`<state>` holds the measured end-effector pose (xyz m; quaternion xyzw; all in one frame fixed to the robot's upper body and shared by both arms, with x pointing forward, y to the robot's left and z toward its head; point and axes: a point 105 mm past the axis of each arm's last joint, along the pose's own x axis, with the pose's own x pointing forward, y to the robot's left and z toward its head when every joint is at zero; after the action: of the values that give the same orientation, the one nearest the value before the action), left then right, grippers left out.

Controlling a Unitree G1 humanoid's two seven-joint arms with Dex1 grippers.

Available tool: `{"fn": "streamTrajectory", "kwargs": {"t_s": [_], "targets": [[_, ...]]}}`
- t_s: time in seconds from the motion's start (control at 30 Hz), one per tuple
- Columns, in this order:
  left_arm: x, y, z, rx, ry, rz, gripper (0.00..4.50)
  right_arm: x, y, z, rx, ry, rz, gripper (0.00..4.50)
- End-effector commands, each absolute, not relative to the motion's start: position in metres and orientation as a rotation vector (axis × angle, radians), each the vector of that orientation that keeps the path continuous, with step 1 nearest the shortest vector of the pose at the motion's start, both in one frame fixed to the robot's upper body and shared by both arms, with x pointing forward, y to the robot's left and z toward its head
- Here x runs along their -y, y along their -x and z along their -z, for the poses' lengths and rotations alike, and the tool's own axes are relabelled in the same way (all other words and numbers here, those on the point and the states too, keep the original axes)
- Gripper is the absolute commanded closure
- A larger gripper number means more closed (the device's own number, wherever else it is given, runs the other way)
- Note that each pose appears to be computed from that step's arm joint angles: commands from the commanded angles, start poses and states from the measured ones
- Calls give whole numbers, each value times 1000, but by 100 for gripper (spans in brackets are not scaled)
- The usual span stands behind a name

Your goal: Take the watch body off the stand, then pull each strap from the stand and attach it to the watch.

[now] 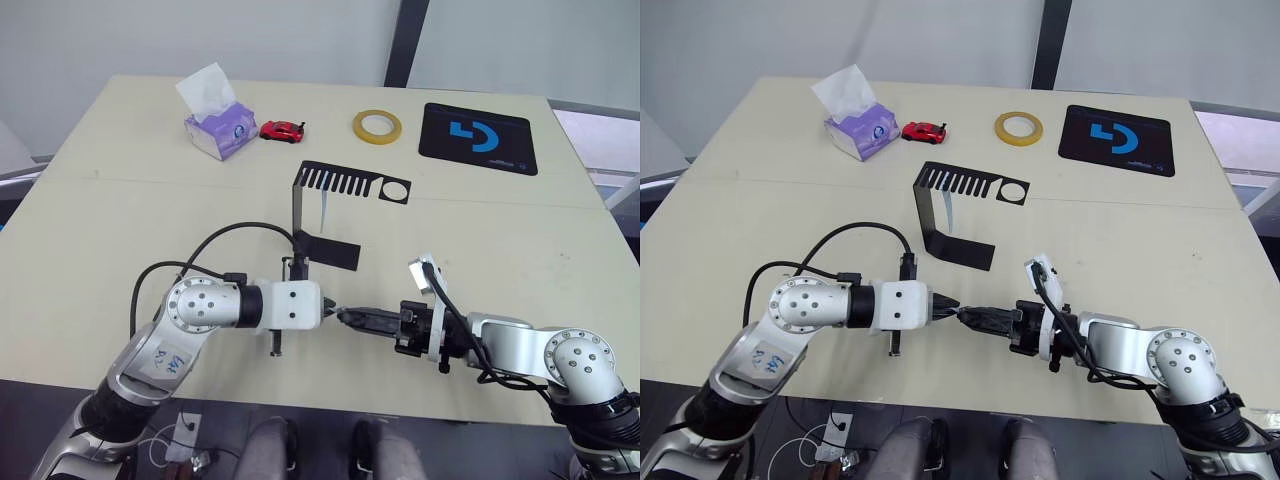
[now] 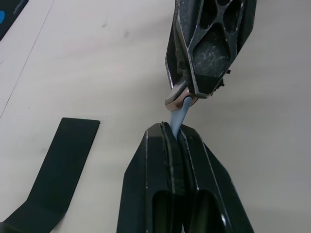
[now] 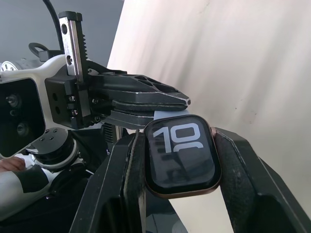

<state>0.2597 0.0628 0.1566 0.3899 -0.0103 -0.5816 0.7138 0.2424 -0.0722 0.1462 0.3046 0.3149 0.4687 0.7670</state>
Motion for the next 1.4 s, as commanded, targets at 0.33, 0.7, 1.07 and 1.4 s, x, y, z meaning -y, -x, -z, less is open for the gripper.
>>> {"fn": "streamTrajectory", "kwargs": {"t_s": [0.33,0.7,1.07,1.4], "targets": [[-56,-247,-174,150,-861,1334,450,62,-231,-156,-673,-670,-1107,285],[-103,-227,-175,37,-759,1406,77,67,-232,-159,-635,-615,-1120,285],[-205,-218,-191,29,-524,1275,0,79,-248,-156,-29,300,-1213,285],[-207,-211,-181,36,-518,1279,0,75,-249,-154,344,639,-1279,285]]}}
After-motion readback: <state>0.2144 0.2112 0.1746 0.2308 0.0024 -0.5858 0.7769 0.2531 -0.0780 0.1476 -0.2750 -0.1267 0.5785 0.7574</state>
